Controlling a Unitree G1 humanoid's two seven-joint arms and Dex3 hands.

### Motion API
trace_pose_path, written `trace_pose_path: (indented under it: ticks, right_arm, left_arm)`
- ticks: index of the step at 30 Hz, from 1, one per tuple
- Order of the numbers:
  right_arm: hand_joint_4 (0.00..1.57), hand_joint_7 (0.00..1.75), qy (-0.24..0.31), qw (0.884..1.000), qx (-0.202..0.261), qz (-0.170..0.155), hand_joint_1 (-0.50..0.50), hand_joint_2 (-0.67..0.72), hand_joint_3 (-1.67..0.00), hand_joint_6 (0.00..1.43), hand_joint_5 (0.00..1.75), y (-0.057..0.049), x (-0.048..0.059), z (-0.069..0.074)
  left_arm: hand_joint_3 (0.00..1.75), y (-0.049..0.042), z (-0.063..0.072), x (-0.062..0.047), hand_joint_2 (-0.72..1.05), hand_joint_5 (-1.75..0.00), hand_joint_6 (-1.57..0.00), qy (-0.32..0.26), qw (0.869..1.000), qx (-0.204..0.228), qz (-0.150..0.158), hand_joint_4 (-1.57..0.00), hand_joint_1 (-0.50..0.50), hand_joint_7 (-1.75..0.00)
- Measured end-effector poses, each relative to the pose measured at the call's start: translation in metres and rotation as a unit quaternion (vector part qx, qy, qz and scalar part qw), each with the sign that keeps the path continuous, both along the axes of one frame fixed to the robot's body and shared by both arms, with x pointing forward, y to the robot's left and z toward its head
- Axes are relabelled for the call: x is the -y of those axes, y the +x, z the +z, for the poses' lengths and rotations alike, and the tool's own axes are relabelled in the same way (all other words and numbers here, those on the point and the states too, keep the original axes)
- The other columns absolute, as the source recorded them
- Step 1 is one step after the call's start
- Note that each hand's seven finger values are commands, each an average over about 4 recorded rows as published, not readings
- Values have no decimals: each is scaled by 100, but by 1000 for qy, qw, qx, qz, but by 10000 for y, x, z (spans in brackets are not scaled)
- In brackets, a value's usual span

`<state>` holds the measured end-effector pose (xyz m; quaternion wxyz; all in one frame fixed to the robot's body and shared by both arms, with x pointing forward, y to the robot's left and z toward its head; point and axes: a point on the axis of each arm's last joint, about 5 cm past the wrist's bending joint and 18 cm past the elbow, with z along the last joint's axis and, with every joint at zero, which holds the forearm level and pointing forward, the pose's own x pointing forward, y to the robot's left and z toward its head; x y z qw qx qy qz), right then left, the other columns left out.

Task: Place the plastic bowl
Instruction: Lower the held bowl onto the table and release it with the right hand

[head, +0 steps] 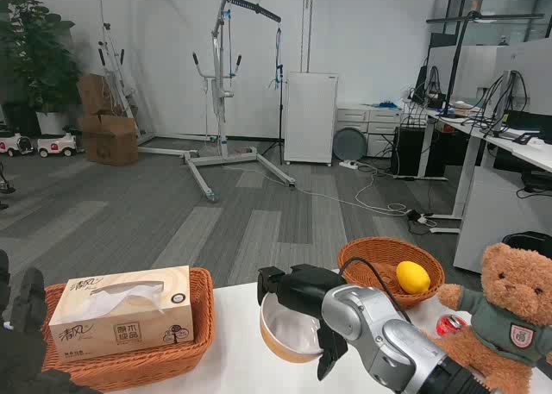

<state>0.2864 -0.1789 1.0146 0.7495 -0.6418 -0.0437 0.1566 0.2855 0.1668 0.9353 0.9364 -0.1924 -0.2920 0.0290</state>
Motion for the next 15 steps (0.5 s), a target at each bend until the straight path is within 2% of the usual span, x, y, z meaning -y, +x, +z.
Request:
trace_pose_path:
  ticks: [4, 6, 9, 15]
  right_arm:
    - [23, 161, 26, 999, -21, 12, -38, -54, -87, 43, 141, 4, 13, -7]
    - [23, 161, 31, 999, -26, 17, -39, -54, -87, 43, 145, 3, 3, -16]
    - [23, 161, 32, 999, -28, 19, -42, -54, -87, 43, 145, 3, 0, -19]
    - [23, 161, 32, 999, -28, 19, -38, -54, -87, 43, 145, 3, 0, -19]
  left_arm:
    - [9, 7, -43, 79, -72, 0, 0, -8, 1000, -11, -6, 0, -50, 0]
    - [9, 4, -64, 120, -72, 0, 0, -11, 1000, -16, -11, 0, -50, 0]
    - [9, 4, -67, 126, -72, 0, 0, -12, 1000, -17, -12, 0, -50, 0]
    - [9, 4, -67, 126, -72, 0, 0, -12, 1000, -17, -12, 0, -50, 0]
